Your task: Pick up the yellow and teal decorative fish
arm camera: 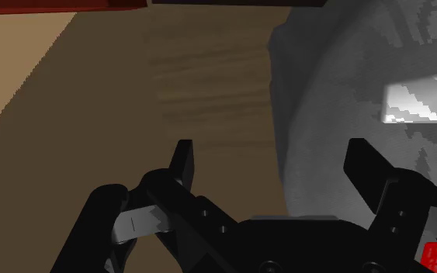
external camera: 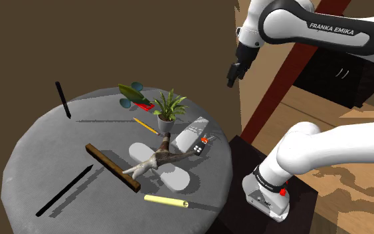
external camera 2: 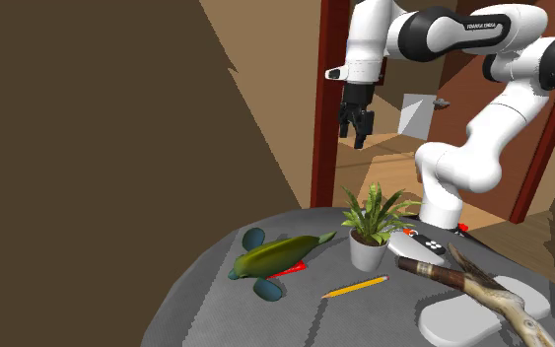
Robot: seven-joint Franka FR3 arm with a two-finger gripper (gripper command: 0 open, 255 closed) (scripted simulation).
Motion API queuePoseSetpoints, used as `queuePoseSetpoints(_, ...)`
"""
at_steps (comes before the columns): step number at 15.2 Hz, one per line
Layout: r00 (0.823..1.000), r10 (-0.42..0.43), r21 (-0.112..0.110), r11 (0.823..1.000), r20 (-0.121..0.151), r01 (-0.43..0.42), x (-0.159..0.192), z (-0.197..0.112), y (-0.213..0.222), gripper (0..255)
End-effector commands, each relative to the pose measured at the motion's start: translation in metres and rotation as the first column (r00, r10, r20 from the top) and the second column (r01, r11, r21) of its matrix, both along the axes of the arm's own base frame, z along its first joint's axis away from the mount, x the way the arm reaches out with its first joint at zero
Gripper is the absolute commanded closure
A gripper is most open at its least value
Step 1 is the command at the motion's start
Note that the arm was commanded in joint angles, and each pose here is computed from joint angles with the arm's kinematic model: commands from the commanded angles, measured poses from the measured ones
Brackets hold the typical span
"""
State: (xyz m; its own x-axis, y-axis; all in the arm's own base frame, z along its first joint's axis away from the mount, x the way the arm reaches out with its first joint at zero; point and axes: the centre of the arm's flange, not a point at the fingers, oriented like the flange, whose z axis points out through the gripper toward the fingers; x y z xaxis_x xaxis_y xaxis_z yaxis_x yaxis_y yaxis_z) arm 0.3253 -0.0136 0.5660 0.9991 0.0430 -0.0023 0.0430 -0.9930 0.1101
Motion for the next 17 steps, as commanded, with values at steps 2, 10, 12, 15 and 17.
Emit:
queuePoseSetpoints(2,1.0,0.015,0.013,1.0,-0.003,-0.015,0.012,-0.002,0.004,0)
queuePoseSetpoints(10,0.99,0.137,0.114,0.985,-0.024,-0.133,0.103,-0.02,0.044,0)
queuePoseSetpoints(12,0.986,0.167,0.139,0.977,-0.027,-0.162,0.126,-0.024,0.056,0)
queuePoseSetpoints(15,0.977,0.212,0.178,0.963,-0.03,-0.204,0.158,-0.03,0.075,0)
queuePoseSetpoints(17,0.97,0.242,0.203,0.951,-0.031,-0.231,0.179,-0.033,0.088,0)
